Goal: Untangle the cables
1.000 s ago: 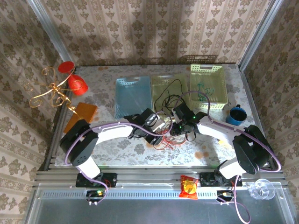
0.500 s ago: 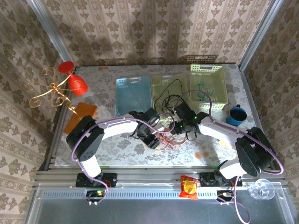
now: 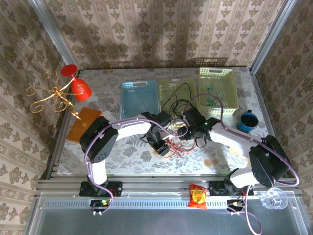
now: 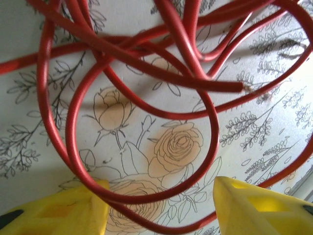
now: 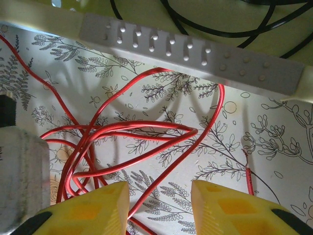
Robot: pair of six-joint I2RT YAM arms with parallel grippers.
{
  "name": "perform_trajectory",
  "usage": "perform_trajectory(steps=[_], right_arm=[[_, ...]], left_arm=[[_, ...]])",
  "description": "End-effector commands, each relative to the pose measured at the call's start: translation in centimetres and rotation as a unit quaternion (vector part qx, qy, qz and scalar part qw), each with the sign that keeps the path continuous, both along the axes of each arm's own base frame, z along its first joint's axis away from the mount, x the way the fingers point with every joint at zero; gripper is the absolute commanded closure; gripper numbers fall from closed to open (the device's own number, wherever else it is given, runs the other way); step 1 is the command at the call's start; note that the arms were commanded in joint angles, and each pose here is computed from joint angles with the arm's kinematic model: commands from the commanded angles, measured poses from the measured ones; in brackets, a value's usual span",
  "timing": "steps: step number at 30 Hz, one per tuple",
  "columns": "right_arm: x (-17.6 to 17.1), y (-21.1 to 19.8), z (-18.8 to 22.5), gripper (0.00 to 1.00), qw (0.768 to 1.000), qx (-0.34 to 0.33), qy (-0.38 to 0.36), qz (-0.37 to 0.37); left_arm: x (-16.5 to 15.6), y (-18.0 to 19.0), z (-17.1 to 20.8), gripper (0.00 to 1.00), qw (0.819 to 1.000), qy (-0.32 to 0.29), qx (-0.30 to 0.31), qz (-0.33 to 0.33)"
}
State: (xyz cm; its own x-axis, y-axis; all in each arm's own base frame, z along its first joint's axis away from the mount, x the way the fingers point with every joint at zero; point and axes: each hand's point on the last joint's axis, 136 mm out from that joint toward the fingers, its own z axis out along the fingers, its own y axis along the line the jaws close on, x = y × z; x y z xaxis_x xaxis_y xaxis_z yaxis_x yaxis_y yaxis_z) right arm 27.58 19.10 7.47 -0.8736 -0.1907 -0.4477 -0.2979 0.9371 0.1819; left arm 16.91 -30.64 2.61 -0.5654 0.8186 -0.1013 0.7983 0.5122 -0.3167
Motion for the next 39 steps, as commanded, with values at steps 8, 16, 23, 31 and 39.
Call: perform_trajectory(steps=[8,16,23,31,39], right_arm=[[0.4,-0.9,2.0,0.6,0.999,-0.001,-0.033,-0.005],[-1.7,1.0,0.5,0.6,0.999,0.041,0.006,0.032],[-4.7,1.4,-2.1,0.6,0.996,0.039,0.056,0.063],[-3.9,-2.2,-5.0,0.62,0.997,-0.052,0.059,-0.026],[-3.1,-4.4,-5.6,0.61,0.99,-0.091,0.06,-0.084]], left_arm=[[0.3,0.6,0.5,1.0,0.999,-0.025,0.026,-0.004],[1.5,2.1,3.0,1.0,0.992,-0.126,0.001,-0.022],[2.8,0.9,7.6,1.0,0.983,-0.162,-0.09,0.021],[5.3,1.0,14.0,1.0,0.952,-0.228,-0.193,0.065],[6.3,1.9,25.7,1.0,0.869,-0.268,-0.398,0.122]])
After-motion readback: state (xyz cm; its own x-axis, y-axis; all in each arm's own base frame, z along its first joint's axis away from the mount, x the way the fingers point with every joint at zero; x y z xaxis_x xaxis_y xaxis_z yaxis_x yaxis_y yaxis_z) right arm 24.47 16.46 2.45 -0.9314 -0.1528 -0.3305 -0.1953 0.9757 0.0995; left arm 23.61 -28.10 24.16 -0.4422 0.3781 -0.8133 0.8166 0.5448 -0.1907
